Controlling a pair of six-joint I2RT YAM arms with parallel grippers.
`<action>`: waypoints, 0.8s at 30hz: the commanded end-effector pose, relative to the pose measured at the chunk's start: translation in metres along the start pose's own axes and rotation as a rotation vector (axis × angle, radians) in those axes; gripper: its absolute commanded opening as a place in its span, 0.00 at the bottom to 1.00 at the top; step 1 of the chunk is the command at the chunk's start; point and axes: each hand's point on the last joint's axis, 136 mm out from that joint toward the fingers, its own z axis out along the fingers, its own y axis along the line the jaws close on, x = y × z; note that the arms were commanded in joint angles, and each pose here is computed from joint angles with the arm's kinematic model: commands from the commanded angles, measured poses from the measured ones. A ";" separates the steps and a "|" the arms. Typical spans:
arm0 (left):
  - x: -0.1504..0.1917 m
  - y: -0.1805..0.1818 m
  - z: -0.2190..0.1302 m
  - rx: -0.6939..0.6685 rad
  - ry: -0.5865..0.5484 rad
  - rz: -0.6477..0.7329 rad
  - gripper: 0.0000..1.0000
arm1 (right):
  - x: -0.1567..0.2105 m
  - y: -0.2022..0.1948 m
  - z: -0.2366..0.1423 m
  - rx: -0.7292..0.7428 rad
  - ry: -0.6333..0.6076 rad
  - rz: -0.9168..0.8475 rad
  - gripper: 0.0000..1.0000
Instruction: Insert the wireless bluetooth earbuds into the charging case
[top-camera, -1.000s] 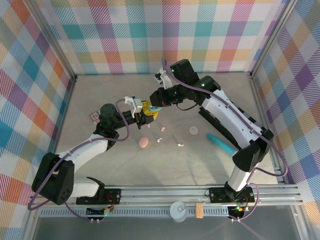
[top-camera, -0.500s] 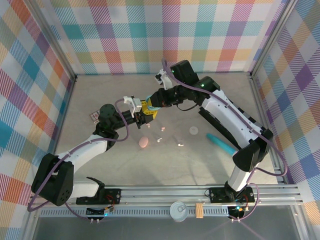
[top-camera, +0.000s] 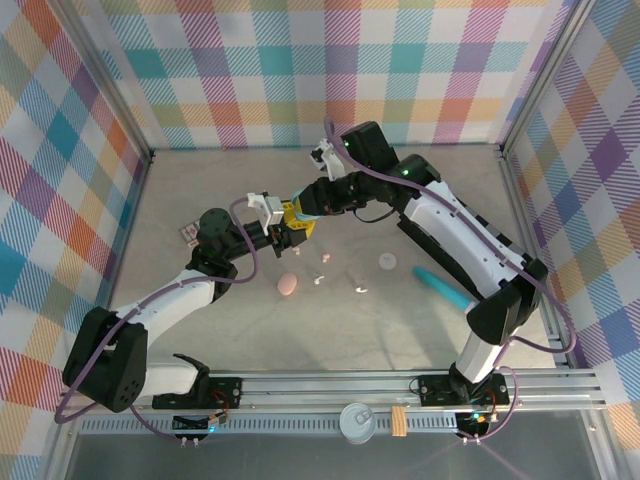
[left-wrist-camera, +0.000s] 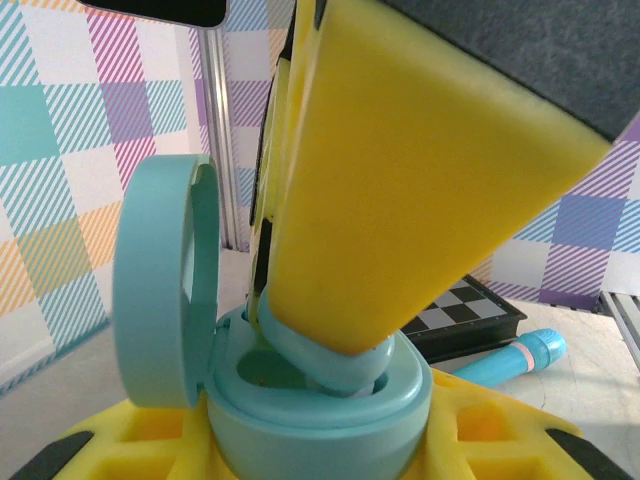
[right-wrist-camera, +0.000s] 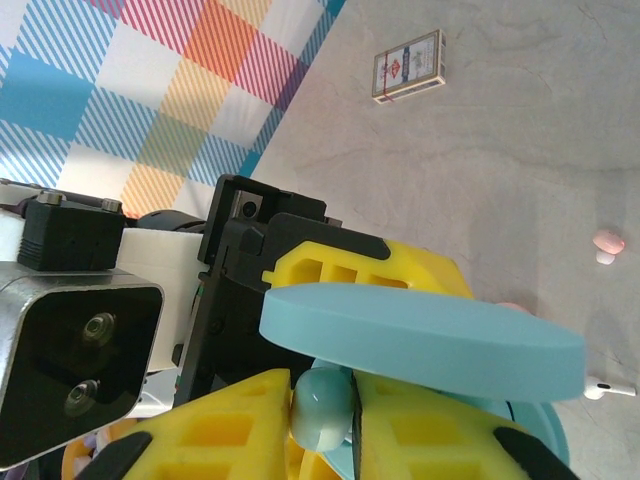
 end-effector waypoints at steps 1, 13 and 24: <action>-0.026 -0.003 -0.006 -0.005 -0.073 0.060 0.30 | 0.004 0.006 -0.011 0.006 -0.010 0.000 0.22; -0.028 -0.004 -0.005 0.001 -0.075 0.063 0.30 | 0.003 0.004 -0.015 0.026 -0.017 -0.013 0.28; -0.027 -0.004 -0.004 0.007 -0.076 0.061 0.30 | -0.002 0.014 -0.028 0.023 -0.059 -0.048 0.35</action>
